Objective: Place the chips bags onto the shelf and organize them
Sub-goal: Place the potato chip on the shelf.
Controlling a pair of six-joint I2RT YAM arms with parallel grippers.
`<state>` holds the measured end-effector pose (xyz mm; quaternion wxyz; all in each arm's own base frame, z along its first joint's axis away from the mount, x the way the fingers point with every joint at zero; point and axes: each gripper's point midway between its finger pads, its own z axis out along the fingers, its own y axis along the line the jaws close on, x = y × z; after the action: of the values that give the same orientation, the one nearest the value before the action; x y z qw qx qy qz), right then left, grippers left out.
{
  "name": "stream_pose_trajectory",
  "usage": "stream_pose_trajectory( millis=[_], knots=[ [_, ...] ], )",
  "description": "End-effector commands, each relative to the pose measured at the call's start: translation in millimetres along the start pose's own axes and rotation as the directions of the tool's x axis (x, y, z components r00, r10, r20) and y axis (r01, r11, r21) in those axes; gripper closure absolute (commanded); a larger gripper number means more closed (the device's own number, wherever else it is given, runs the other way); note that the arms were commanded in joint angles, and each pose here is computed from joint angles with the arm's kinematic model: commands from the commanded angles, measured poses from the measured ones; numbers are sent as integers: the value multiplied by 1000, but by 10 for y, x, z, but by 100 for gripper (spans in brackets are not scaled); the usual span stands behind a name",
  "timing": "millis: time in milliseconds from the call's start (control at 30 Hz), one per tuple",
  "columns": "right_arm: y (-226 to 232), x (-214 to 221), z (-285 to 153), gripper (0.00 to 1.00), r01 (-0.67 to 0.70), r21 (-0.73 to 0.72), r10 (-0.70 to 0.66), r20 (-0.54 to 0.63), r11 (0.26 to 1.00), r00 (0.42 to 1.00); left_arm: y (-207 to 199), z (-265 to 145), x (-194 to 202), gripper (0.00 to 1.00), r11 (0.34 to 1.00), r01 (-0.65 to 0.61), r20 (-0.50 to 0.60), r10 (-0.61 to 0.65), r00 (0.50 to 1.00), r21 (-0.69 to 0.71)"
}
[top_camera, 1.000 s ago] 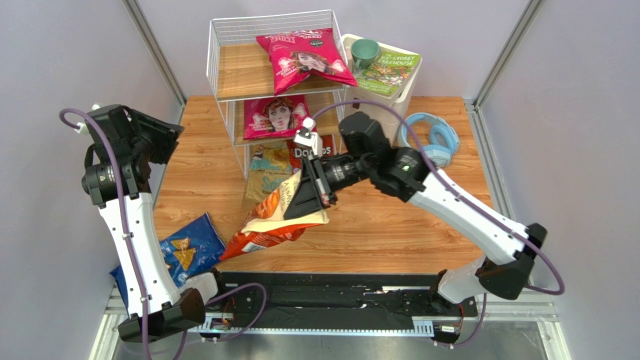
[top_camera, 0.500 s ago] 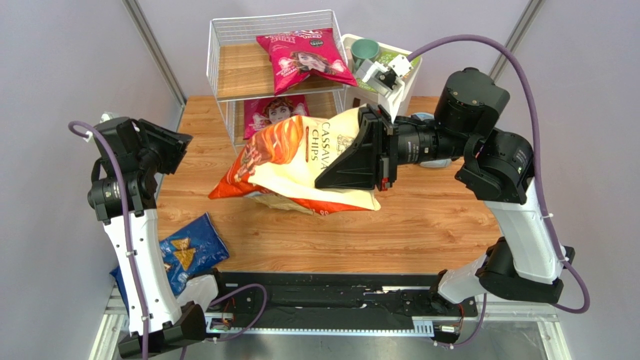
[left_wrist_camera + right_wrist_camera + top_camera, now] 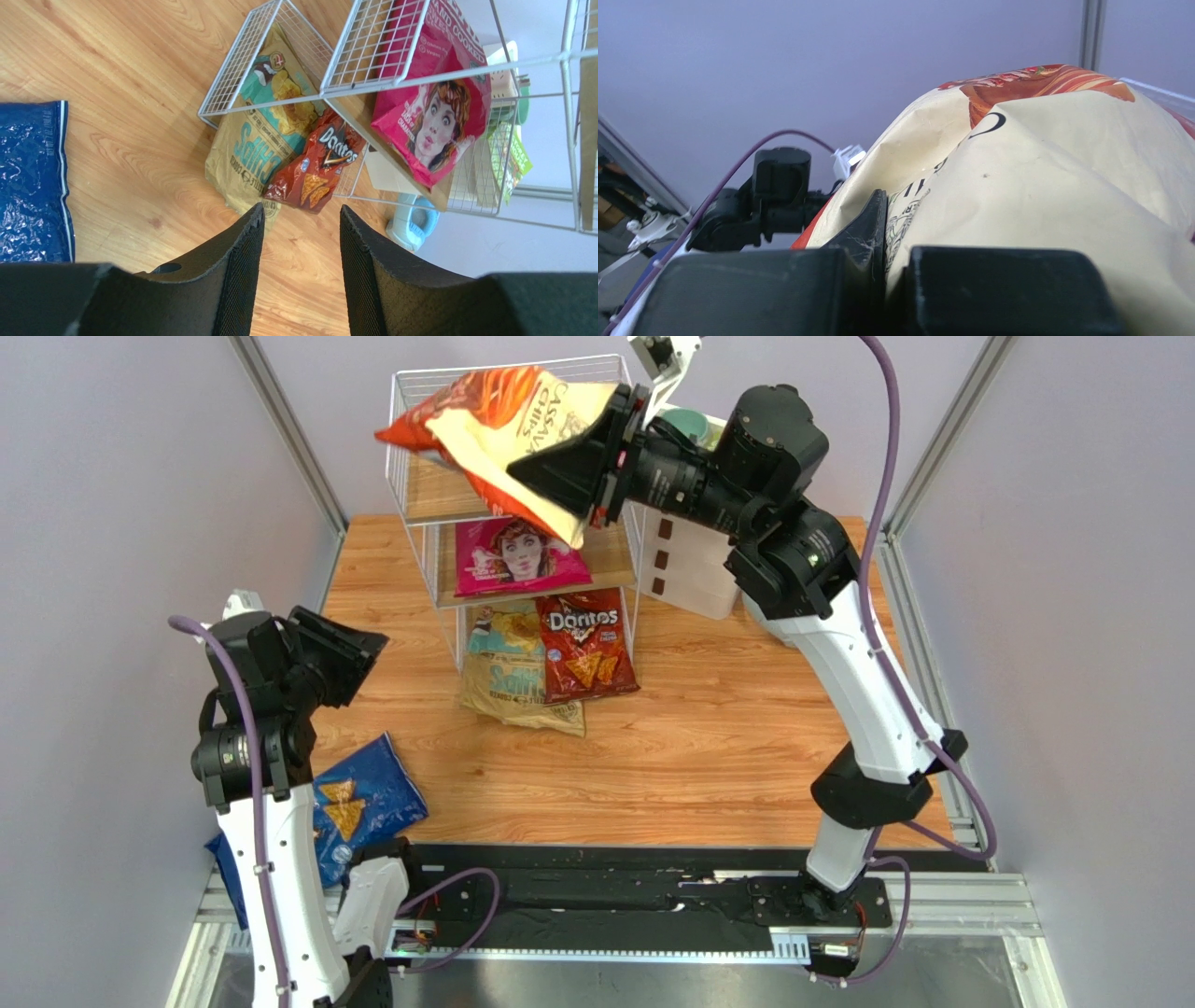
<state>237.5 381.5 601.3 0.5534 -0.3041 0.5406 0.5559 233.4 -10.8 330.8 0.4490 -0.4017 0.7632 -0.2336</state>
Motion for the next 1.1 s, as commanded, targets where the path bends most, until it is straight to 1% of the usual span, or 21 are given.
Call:
stream_pose_trajectory(
  millis=[0, 67, 133, 267, 333, 367, 400, 467, 500, 600, 700, 733, 800, 867, 967, 1000, 1033, 1067],
  knots=[
    [203, -883, -75, 100, 139, -26, -123, 319, 990, 940, 7, -11, 54, 50, 998, -46, 2, 46, 999, 34],
    [132, -887, 11, 100, 128, -26, -111, 345, 991, 932, 41, 12, 71, 50, 998, -50, -1, 50, 999, 27],
    [-13, -877, 80, 100, 110, 19, -110, 360, 994, 926, 63, 21, 81, 50, 999, -49, -3, 49, 999, 20],
    [-425, -713, 258, 100, 65, 149, -114, 354, 987, 928, 106, 69, 125, 50, 999, -44, -19, 45, 999, 10],
    [-565, -501, 374, 100, 50, 205, -115, 323, 978, 939, 137, 87, 147, 50, 999, -44, -28, 44, 999, 2],
    [-687, -465, 389, 100, 43, 274, -136, 329, 961, 934, 155, 95, 163, 50, 999, -47, -35, 47, 998, -4],
    [-743, -246, 489, 100, 79, 313, -172, 282, 946, 944, 182, 82, 180, 50, 999, -49, -39, 48, 998, -12],
    [-874, -121, 569, 100, 97, 375, -209, 272, 922, 939, 244, 76, 196, 50, 998, -60, -37, 59, 998, -31],
    [-986, 19, 663, 100, 88, 399, -202, 254, 913, 946, 277, 55, 215, 50, 997, -63, -37, 61, 997, -39],
    [-1152, 168, 777, 100, 57, 435, -178, 243, 899, 953, 363, 63, 251, 50, 996, -69, -36, 67, 997, -60],
    [-1221, 189, 857, 100, 56, 480, -208, 270, 875, 940, 390, 79, 274, 50, 996, -67, -42, 64, 997, -64],
    [-1277, 276, 890, 100, 71, 499, -225, 254, 864, 941, 400, 84, 282, 50, 996, -65, -44, 62, 997, -66],
    [-1348, 276, 885, 100, 54, 540, -236, 273, 840, 933, 406, 88, 278, 50, 996, -64, -42, 61, 997, -68],
    [-1457, 358, 890, 100, 42, 594, -246, 267, 804, 932, 411, 87, 279, 50, 995, -66, -42, 63, 997, -71],
    [-1513, 398, 890, 100, 41, 623, -258, 263, 781, 930, 420, 88, 277, 50, 995, -69, -39, 66, 997, -74],
    [-1513, 388, 895, 100, 36, 622, -257, 270, 782, 928, 421, 87, 281, 50, 995, -68, -40, 66, 997, -73],
    [-1476, 387, 920, 90, 39, 606, -253, 272, 795, 928, 433, 95, 290, 50, 995, -68, -43, 65, 997, -76],
    [-1448, 358, 934, 84, 41, 592, -252, 279, 805, 926, 444, 101, 294, 50, 995, -67, -44, 64, 997, -79]
  ],
)
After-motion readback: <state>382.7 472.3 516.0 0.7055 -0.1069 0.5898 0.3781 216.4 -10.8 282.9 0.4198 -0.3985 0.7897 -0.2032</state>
